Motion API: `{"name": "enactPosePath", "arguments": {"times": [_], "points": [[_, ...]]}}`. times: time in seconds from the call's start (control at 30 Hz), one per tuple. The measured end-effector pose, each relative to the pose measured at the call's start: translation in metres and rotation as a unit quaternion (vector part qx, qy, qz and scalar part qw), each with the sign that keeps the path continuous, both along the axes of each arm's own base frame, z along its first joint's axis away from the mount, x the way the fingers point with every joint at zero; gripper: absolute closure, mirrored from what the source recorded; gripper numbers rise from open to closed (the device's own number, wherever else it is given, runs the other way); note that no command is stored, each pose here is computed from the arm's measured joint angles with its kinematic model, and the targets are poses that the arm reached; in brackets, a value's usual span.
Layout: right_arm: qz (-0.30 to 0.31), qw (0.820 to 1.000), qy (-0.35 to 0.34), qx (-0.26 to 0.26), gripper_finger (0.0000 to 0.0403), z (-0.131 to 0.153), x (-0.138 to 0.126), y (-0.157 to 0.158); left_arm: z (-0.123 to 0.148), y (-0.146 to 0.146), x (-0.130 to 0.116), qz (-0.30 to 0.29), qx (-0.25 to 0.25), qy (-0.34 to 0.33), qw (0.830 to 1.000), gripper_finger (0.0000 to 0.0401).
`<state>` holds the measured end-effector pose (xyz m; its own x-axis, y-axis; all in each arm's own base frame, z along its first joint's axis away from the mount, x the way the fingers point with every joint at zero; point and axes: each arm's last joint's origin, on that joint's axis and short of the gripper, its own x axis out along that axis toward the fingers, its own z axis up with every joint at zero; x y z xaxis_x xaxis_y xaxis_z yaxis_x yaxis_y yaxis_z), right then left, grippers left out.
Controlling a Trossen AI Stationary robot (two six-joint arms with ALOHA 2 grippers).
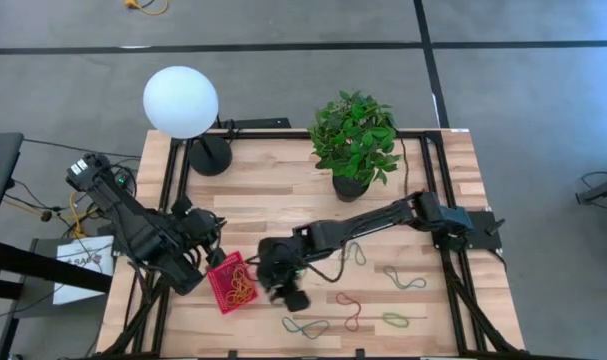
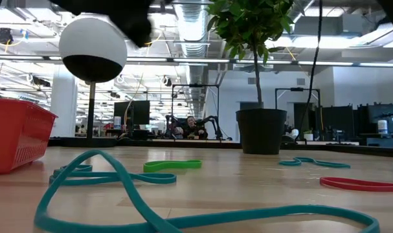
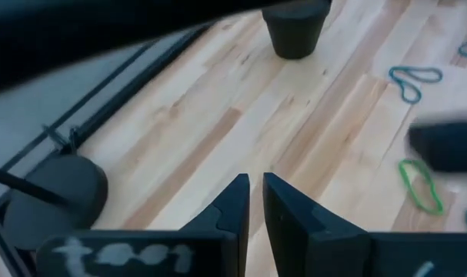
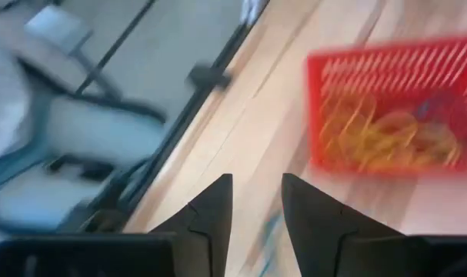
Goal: Pick and place items into bin
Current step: Put the blue rubber band into the red bin
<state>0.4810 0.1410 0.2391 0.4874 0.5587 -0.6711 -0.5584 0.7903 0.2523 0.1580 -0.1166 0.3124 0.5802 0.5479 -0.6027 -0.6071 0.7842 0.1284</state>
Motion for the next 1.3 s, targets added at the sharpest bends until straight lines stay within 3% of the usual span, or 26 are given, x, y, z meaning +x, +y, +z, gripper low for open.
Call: {"name": "enactPosePath", "arguments": {"times": [0.1,0.37,0.53,0.63,0.73,0.87,0.97,1.17,1.23,1.3], "points": [[-0.006,0.999,0.049,-0.005,0.0300,0.029,-0.024,-0.006,-0.006,-0.006,0.005,0.013,-0.018,0.004,1.000,0.0372],[-0.052,0.997,0.058,-0.020,0.0301,0.122,-0.098,-0.023,-0.010,-0.014,0.010,0.005,-0.059,0.004,0.998,0.0372],[-0.119,0.988,0.041,-0.088,0.0301,0.139,-0.163,-0.015,-0.008,-0.022,0.004,-0.020,-0.026,-0.029,0.999,0.0372],[-0.163,0.981,0.050,-0.091,0.0301,0.121,-0.201,-0.011,-0.007,-0.029,-0.001,-0.038,-0.025,-0.038,0.998,0.0372],[-0.213,0.968,0.121,-0.056,0.0301,0.088,-0.238,-0.010,-0.007,-0.036,-0.007,-0.051,-0.035,-0.045,0.997,0.0372],[-0.325,0.915,0.240,-0.019,0.0301,0.047,-0.286,-0.016,-0.006,-0.042,-0.012,-0.060,-0.016,-0.083,0.995,0.0372],[-0.373,0.876,0.305,-0.020,0.0301,0.019,-0.314,-0.019,-0.004,-0.042,-0.012,-0.062,0.012,-0.120,0.991,0.0372],[-0.436,0.808,0.396,-0.026,0.0301,-0.039,-0.340,-0.020,-0.004,-0.043,-0.013,-0.065,0.010,-0.111,0.992,0.0372],[-0.442,0.797,0.412,-0.009,0.0301,-0.053,-0.338,-0.015,-0.004,-0.043,-0.013,-0.066,0.005,-0.105,0.992,0.0372],[-0.443,0.802,0.401,0.013,0.0301,-0.058,-0.330,-0.007,-0.005,-0.043,-0.013,-0.067,-0.002,-0.096,0.993,0.0372]]}}
